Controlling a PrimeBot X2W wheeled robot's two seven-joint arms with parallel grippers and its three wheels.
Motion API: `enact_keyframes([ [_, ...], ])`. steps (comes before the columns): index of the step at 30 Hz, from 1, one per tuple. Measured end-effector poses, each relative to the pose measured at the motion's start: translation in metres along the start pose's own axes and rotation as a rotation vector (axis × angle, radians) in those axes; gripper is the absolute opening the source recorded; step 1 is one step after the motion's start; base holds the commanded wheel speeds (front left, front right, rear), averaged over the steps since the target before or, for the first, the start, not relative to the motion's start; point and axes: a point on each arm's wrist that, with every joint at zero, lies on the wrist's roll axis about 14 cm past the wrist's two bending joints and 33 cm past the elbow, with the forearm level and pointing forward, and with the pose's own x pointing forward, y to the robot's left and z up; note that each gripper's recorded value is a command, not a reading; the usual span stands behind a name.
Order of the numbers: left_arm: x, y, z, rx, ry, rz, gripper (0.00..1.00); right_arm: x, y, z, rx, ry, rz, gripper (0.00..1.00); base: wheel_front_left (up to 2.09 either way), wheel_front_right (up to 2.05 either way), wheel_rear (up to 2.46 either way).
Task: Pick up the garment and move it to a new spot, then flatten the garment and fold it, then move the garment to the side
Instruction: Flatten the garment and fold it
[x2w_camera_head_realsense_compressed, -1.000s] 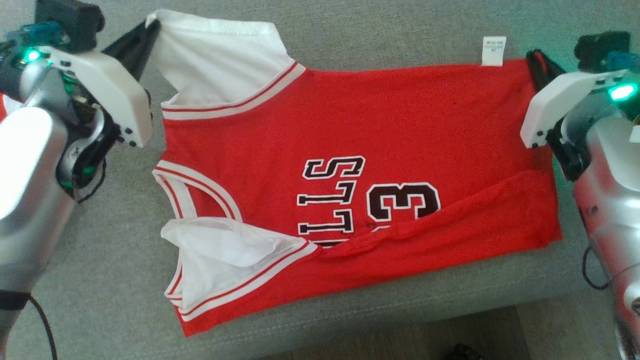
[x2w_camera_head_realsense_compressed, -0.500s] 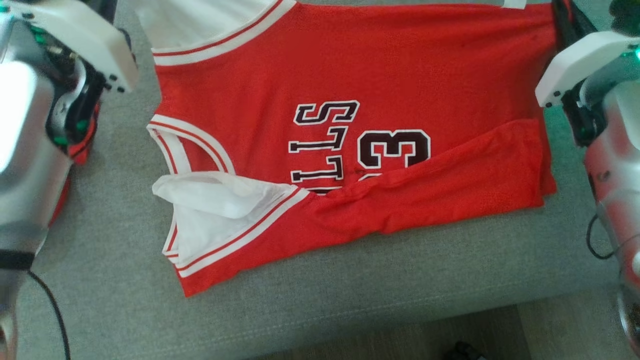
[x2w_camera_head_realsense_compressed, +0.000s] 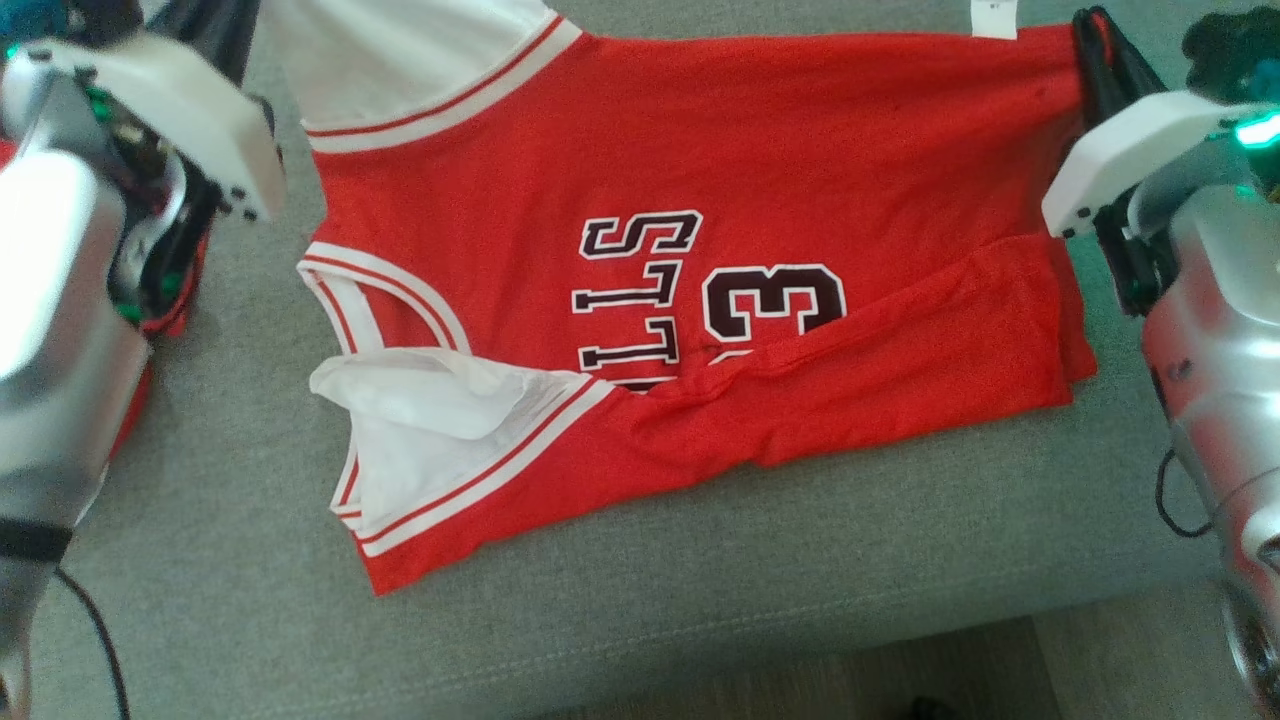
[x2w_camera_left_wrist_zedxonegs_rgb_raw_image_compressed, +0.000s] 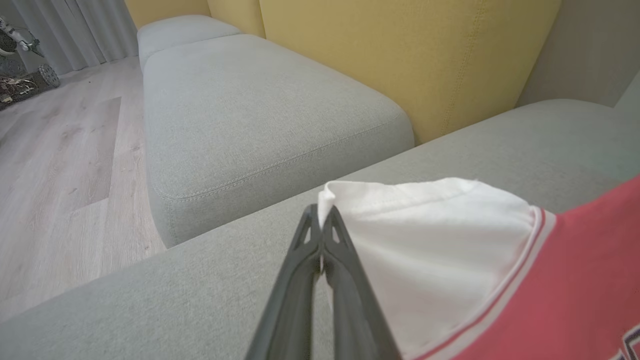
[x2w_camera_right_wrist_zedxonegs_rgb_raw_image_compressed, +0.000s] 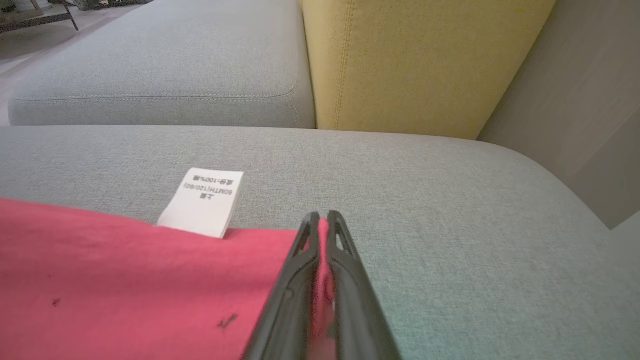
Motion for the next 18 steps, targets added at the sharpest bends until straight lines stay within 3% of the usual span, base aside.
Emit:
enact_keyframes([
  [9,-0.055,-0.014,-0.017,0.040,0.063,-0.042,0.00,-0.026,0.006,-0.013,-0.020,-0.005,0.038,0.00,0.00,0.00,0.00],
  [18,-0.132,-0.039,-0.046,0.029,0.204,-0.078,0.00,-0.057,0.005,-0.041,-0.061,0.120,0.100,0.00,0.00,0.00,0.00],
])
